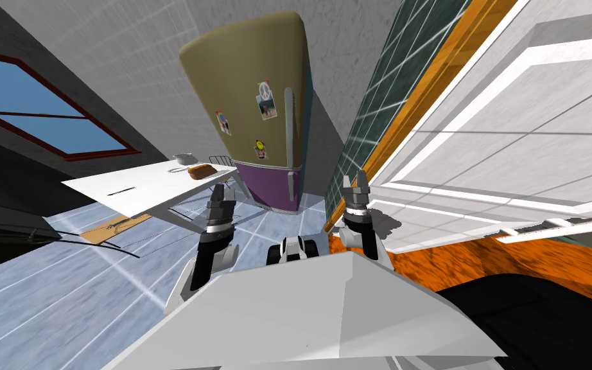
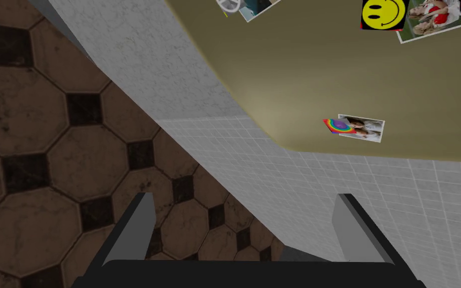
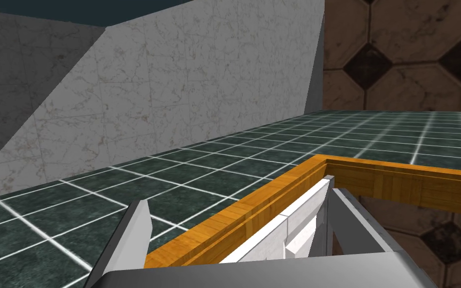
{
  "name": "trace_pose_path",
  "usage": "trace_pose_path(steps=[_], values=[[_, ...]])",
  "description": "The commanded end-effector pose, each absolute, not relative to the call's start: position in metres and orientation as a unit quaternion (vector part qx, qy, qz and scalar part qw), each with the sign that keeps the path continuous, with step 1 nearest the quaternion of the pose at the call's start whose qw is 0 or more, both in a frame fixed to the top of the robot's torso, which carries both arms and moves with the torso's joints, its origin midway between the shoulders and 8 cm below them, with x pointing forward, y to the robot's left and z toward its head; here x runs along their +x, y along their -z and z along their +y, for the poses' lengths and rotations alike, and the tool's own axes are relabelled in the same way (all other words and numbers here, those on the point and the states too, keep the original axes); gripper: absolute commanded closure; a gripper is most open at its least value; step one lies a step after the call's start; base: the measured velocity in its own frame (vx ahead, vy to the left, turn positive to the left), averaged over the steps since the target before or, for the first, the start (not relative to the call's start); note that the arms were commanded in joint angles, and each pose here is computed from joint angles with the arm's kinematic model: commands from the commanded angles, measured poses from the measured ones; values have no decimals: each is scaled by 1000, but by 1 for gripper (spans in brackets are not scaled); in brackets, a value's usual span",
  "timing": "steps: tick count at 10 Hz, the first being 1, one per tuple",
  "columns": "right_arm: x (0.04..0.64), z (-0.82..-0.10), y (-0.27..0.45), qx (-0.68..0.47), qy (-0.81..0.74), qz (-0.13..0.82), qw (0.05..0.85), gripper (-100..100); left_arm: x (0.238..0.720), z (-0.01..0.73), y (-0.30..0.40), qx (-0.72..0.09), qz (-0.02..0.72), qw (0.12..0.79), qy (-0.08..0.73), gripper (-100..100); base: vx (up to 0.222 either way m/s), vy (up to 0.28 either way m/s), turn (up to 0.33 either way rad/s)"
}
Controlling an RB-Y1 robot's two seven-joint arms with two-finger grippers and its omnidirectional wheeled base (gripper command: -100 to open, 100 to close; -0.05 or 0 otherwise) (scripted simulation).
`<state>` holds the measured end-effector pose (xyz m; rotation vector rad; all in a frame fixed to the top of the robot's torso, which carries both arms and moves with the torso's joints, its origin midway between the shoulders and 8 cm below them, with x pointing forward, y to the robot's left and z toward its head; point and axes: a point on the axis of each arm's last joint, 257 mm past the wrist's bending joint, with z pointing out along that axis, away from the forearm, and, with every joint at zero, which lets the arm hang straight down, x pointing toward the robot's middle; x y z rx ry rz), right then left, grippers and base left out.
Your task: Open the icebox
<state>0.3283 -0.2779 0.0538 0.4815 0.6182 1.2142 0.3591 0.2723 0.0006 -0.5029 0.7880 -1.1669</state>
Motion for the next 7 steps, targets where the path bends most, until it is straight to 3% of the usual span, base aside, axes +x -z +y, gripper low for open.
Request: trace_pose_path(steps=[1,7], values=[[328,-278,-54,220,-556,283,750,0,379,270,25,-249,392,716,521,-100,140,-77,-111],[328,-278,-54,220,-556,283,750,0,416,264,79,-285,454,682,498,-100,117,-68,-91]])
